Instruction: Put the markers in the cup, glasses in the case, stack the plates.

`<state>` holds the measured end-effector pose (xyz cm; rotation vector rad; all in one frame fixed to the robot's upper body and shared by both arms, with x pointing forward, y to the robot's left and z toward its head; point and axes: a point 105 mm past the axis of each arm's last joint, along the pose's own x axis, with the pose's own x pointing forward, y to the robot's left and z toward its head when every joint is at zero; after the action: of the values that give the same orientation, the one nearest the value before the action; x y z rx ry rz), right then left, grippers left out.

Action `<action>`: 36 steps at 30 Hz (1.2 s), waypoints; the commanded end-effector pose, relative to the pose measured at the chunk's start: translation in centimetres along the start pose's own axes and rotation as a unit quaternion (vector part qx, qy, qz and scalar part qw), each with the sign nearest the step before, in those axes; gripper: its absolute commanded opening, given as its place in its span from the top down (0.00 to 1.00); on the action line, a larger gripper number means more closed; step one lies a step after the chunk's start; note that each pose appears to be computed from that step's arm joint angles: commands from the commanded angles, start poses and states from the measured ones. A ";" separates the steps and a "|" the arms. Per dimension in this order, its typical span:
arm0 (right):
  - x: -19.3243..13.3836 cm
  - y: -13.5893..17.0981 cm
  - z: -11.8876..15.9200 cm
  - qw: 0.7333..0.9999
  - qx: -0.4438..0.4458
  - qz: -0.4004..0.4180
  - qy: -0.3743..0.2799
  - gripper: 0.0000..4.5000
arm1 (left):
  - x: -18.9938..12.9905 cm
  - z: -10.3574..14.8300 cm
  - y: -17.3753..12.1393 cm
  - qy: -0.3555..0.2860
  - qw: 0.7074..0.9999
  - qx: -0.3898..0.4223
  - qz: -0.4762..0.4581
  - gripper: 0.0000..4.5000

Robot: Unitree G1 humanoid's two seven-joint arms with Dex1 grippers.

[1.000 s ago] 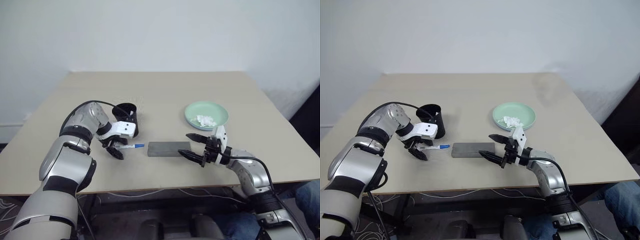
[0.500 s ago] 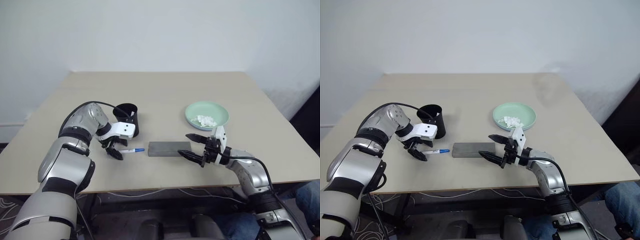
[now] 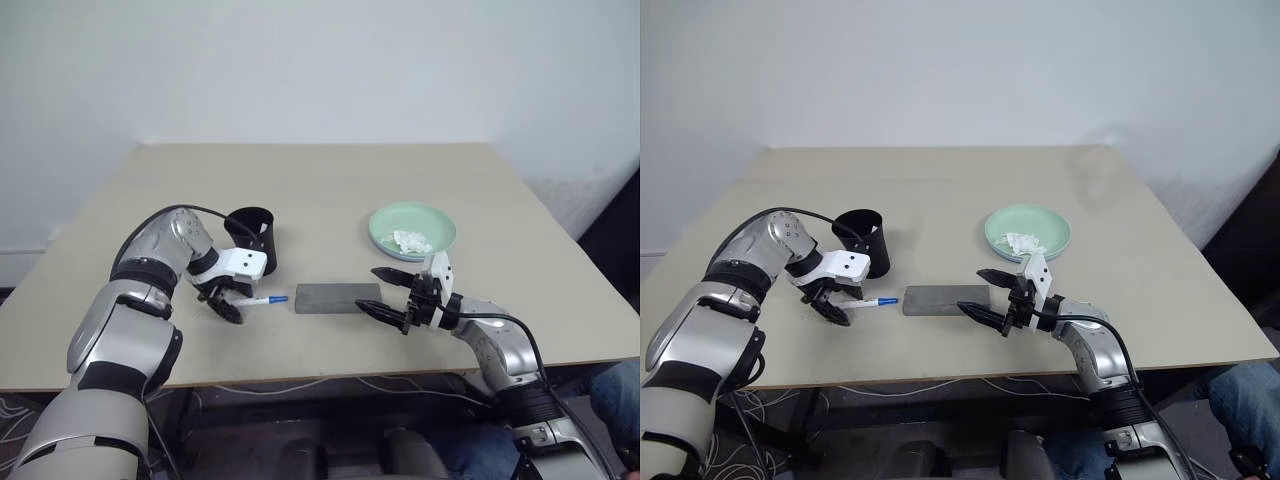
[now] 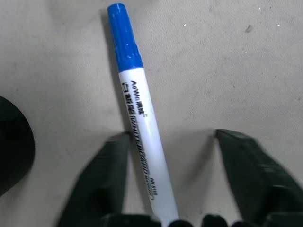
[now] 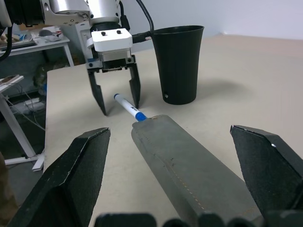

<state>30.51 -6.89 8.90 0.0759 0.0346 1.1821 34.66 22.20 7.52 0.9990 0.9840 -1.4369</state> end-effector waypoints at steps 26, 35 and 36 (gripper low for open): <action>-0.1 -0.2 2.4 0.999 -0.033 0.011 -0.020 0.02 | -4.9 6.0 -0.7 -0.192 0.979 0.044 0.056 0.98; -0.3 -0.7 3.2 0.999 -0.045 0.019 -0.019 0.02 | -9.2 8.3 0.6 -0.330 0.934 0.002 0.139 0.98; -0.3 -0.7 3.3 0.999 -0.047 0.019 -0.020 0.02 | -10.6 9.0 1.3 -0.367 0.914 -0.008 0.172 0.98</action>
<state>30.87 -7.22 10.05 0.0376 0.0199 1.2166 34.84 17.33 16.42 0.5596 0.4183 -1.4121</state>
